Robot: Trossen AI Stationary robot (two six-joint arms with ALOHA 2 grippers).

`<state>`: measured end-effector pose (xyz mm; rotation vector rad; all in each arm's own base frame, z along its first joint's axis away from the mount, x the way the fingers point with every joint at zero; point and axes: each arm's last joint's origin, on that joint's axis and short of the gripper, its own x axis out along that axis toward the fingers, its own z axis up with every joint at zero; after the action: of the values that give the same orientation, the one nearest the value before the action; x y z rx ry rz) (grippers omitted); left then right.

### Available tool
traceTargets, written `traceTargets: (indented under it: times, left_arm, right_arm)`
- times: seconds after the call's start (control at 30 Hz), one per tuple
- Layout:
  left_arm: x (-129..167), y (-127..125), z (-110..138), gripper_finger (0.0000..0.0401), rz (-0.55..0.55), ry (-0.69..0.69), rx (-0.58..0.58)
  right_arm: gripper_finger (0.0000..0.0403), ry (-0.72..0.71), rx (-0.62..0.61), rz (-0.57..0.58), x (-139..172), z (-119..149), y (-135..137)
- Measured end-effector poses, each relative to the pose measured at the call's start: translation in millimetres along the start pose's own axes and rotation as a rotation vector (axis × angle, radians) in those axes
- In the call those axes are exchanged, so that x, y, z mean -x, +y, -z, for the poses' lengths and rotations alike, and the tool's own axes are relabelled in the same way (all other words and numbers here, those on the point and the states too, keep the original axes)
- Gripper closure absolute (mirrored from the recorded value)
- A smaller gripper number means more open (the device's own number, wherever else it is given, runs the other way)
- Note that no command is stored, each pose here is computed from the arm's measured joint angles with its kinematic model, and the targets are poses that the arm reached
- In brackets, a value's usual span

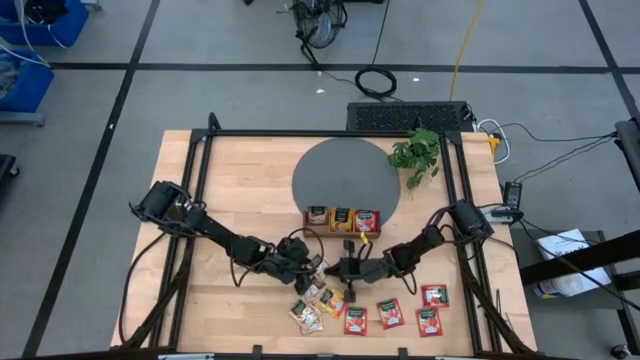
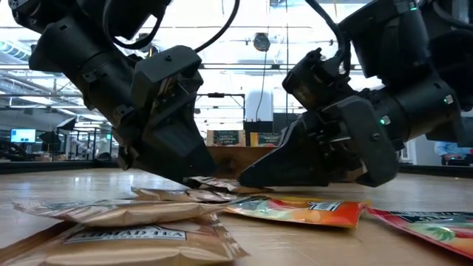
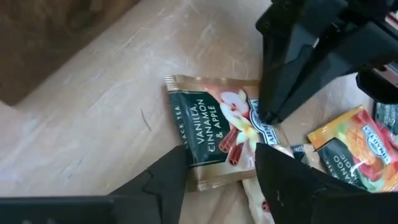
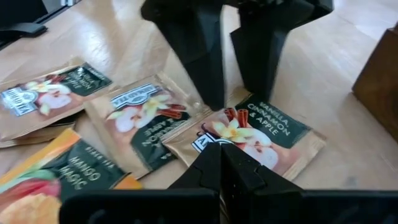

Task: Pick & Place Tea
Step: Put the brown tea bag into the left wooden organizer

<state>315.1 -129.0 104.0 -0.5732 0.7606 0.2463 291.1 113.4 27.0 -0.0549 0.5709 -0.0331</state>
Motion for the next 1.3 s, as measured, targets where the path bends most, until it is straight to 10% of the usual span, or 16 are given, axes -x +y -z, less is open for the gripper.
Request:
traceTargets:
  times: [0.37,0.73,1.3]
  left_arm:
    - [-15,-2,-3,0.0257,0.018,-0.014,-0.021]
    - [-8,-6,-8,0.0393,0.043,-0.035,-0.211]
    - [60,-45,-28,0.0395,0.189,-0.205,-0.467]
  right_arm:
    - [0.0403,0.001,-0.003,0.014,-1,-1,-3]
    - [0.0403,-0.024,0.082,-0.001,1,-1,5]
    - [0.0399,-0.252,0.117,0.065,63,-52,24]
